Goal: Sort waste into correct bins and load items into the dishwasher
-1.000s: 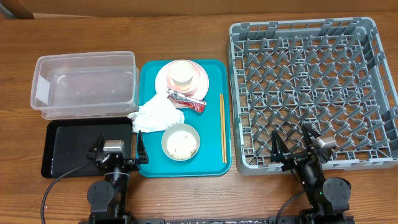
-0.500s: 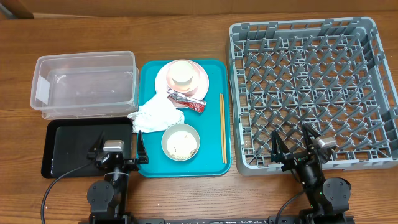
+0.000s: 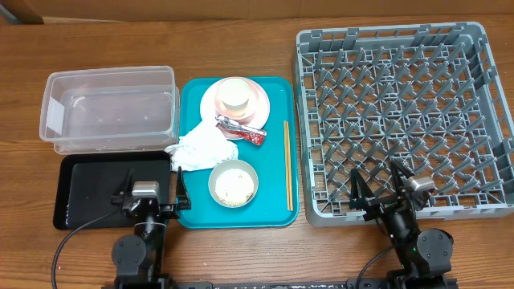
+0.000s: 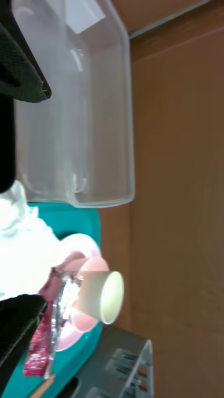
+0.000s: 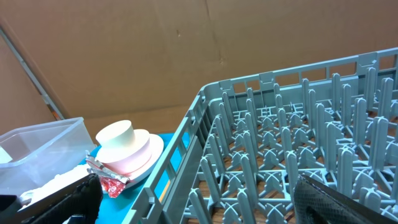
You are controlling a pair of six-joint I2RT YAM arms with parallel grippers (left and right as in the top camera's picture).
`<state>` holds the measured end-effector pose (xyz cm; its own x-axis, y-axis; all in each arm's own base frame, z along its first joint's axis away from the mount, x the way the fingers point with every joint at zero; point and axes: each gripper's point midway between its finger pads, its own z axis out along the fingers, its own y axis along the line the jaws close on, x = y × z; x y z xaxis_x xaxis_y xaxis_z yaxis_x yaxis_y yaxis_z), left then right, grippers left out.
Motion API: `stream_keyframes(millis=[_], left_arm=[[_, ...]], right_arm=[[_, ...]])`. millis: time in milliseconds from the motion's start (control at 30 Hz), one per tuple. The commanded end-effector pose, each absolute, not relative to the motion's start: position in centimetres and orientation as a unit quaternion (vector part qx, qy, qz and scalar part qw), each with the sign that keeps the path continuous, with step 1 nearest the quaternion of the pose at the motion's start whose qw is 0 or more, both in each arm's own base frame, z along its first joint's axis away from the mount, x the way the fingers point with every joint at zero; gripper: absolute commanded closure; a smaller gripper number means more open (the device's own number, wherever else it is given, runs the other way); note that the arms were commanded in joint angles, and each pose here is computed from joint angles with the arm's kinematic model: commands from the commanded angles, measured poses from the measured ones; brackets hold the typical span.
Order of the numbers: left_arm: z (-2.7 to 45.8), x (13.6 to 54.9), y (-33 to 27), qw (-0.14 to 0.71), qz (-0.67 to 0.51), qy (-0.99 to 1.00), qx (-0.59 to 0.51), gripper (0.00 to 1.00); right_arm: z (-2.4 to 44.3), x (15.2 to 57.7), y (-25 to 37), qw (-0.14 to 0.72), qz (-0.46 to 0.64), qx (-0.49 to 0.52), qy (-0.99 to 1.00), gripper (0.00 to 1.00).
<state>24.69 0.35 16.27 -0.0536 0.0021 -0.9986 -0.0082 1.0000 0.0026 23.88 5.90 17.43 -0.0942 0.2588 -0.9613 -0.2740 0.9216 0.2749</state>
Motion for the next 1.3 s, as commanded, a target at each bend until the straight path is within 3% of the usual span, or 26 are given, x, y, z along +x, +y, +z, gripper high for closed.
stream_keyframes(millis=[0, 167, 267, 433, 567, 700, 900, 1067, 1100, 1133, 1167, 1267], left_arm=[[16.1, 24.6, -0.2, 0.687, -0.002, 0.727, 0.014, 0.00], [19.2, 23.9, -4.7, 0.721, -0.094, 0.678, 0.110, 0.00], [22.2, 22.9, -5.3, 0.720, -0.161, 0.672, 0.071, 0.00], [27.4, 21.2, -5.6, 0.699, -0.175, 0.690, 0.063, 0.00], [30.0, 21.2, -6.2, 0.629, -0.189, 0.752, 0.065, 0.00], [30.8, 21.9, -7.5, 0.495, -0.218, 0.836, 0.086, 0.00], [31.5, 25.2, -8.3, 0.339, -0.256, 0.903, 0.063, 0.00], [29.1, 28.6, -8.3, 0.265, -0.264, 0.926, 0.042, 0.00], [28.2, 29.1, -8.3, 0.250, -0.266, 0.930, 0.036, 0.10], [27.3, 29.5, -8.1, 0.233, -0.262, 0.936, 0.021, 0.46], [26.1, 29.9, -7.6, 0.209, -0.252, 0.945, -0.008, 0.92], [22.8, 30.2, -5.9, 0.152, -0.201, 0.963, -0.092, 0.96]], right_arm=[[17.3, 23.9, 5.7, 0.676, 0.195, -0.002, 0.711, 0.00], [17.3, 23.9, 5.7, 0.676, 0.195, -0.002, 0.711, 0.00], [17.3, 23.9, 5.7, 0.676, 0.195, -0.002, 0.711, 0.00], [17.3, 23.9, 5.7, 0.676, 0.195, -0.002, 0.711, 0.00], [17.3, 23.9, 5.7, 0.676, 0.195, -0.002, 0.711, 0.00], [17.3, 23.9, 5.7, 0.676, 0.195, -0.002, 0.711, 0.00], [17.3, 23.9, 5.7, 0.676, 0.195, -0.002, 0.711, 0.00], [17.3, 23.9, 5.7, 0.676, 0.195, -0.002, 0.711, 0.00], [17.3, 23.9, 5.7, 0.676, 0.195, -0.002, 0.711, 0.00], [17.3, 23.9, 5.7, 0.676, 0.195, -0.002, 0.711, 0.00], [17.3, 23.9, 5.7, 0.676, 0.195, -0.002, 0.711, 0.00], [17.3, 23.9, 5.7, 0.676, 0.195, -0.002, 0.711, 0.00]])
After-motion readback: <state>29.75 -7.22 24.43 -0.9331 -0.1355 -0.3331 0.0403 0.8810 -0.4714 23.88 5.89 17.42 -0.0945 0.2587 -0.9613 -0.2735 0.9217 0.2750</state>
